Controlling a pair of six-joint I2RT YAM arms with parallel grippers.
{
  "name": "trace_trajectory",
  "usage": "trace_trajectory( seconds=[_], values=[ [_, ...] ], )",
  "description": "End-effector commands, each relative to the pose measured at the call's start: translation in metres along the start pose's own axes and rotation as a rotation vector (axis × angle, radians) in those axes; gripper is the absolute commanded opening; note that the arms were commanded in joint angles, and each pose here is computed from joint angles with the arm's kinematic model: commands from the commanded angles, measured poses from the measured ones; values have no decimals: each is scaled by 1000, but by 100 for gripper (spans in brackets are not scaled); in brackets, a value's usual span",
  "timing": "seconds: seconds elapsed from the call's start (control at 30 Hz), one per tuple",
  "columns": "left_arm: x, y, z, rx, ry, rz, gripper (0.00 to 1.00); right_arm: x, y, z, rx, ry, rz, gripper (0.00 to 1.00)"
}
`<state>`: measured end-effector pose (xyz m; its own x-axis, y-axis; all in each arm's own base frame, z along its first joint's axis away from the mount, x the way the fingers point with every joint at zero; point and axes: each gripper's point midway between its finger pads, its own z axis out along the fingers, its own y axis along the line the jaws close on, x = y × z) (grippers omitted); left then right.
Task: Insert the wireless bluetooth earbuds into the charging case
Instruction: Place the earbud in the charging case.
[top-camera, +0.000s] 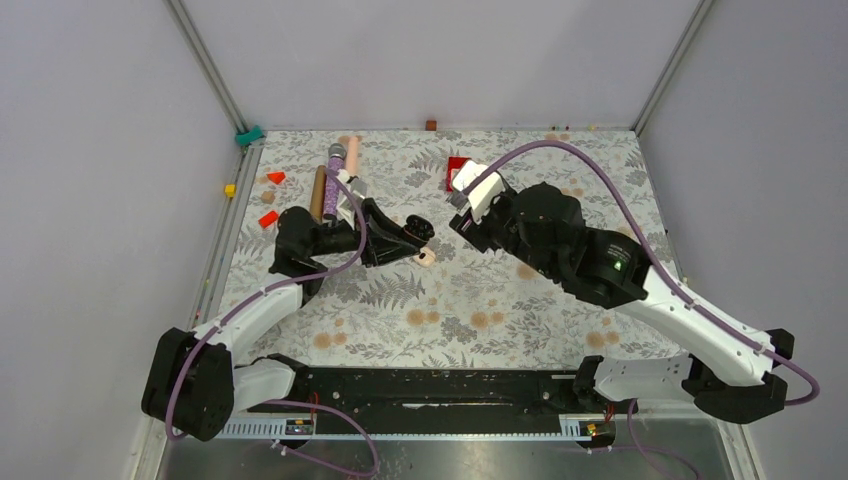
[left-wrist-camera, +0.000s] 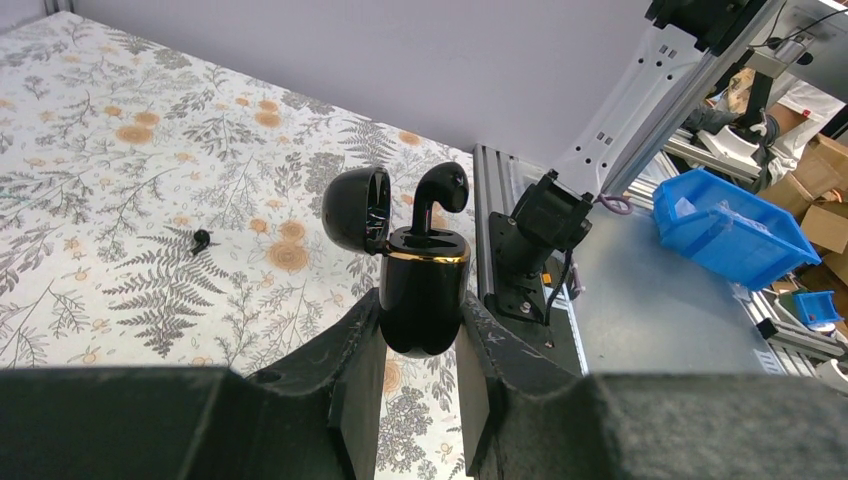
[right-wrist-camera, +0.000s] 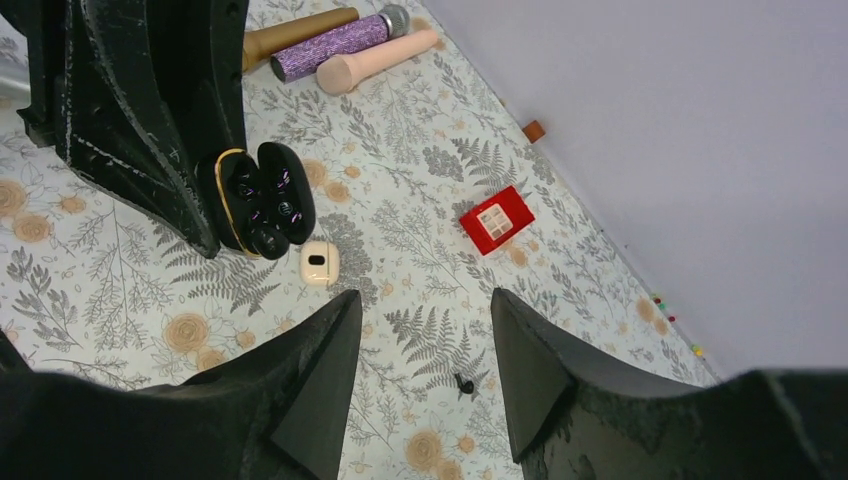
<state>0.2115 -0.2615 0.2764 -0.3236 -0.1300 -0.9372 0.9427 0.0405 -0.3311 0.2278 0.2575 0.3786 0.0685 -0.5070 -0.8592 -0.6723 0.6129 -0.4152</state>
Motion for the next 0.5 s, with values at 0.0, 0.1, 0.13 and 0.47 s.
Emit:
trace_trajectory(
  seconds=[0.0, 0.1, 0.13, 0.47],
  values=[
    [-18, -17, -2, 52, -39, 100, 0, 10, 18, 23, -34, 10, 8, 58],
    [-17, -20, -3, 56, -40, 108, 0, 20, 32, 39, -70, 51, 6, 58],
    [-16, -20, -3, 60, -39, 110, 0, 22, 35, 43, -73, 63, 6, 58],
    [-12, -23, -5, 71, -34, 117, 0, 23, 38, 51, -63, 81, -5, 58]
  ],
)
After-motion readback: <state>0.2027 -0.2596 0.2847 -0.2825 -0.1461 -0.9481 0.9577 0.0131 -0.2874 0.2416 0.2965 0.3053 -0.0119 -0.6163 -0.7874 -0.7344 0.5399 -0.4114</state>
